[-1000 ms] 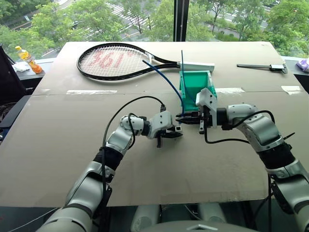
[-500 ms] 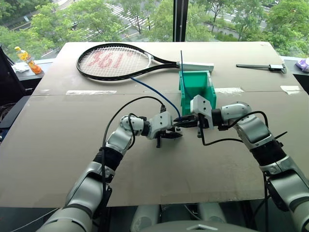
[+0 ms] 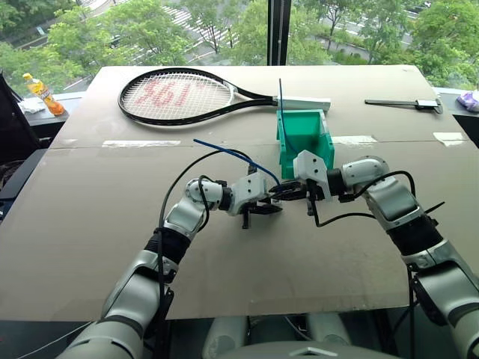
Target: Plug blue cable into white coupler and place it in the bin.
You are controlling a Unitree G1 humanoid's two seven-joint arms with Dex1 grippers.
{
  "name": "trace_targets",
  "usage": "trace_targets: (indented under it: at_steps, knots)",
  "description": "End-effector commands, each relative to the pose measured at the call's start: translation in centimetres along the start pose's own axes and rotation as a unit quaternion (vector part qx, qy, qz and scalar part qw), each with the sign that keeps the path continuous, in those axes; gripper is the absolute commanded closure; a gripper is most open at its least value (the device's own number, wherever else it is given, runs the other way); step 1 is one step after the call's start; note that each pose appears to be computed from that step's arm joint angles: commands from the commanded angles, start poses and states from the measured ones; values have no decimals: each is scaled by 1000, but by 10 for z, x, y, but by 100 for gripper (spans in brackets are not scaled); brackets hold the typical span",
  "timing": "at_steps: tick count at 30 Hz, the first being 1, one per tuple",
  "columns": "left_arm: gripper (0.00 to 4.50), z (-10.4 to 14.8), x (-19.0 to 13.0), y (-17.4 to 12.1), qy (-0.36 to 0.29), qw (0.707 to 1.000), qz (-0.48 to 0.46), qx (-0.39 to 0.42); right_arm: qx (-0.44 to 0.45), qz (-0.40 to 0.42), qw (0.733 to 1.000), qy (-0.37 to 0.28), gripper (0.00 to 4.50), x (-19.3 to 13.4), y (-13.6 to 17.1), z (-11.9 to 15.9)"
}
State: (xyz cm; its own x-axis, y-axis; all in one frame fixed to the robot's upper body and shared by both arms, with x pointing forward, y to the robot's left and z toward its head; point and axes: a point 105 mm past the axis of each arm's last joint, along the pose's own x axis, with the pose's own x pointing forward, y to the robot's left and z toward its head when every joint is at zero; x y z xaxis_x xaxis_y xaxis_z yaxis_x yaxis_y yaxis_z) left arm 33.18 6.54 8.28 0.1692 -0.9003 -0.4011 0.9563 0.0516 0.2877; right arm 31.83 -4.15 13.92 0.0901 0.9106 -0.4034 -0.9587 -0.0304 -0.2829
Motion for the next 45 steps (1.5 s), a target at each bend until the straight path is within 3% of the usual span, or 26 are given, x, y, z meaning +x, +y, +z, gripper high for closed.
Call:
trace_targets:
  at_steps: [1, 45]
  knots:
    - [412, 3, 2, -2, -6, 1000, -4, 9, 41, 13, 998, 39, 450, -1, 2, -20]
    - [412, 3, 2, 1, -10, 1000, 8, 9, 6, 49, 996, 79, 450, 1, -10, -1]
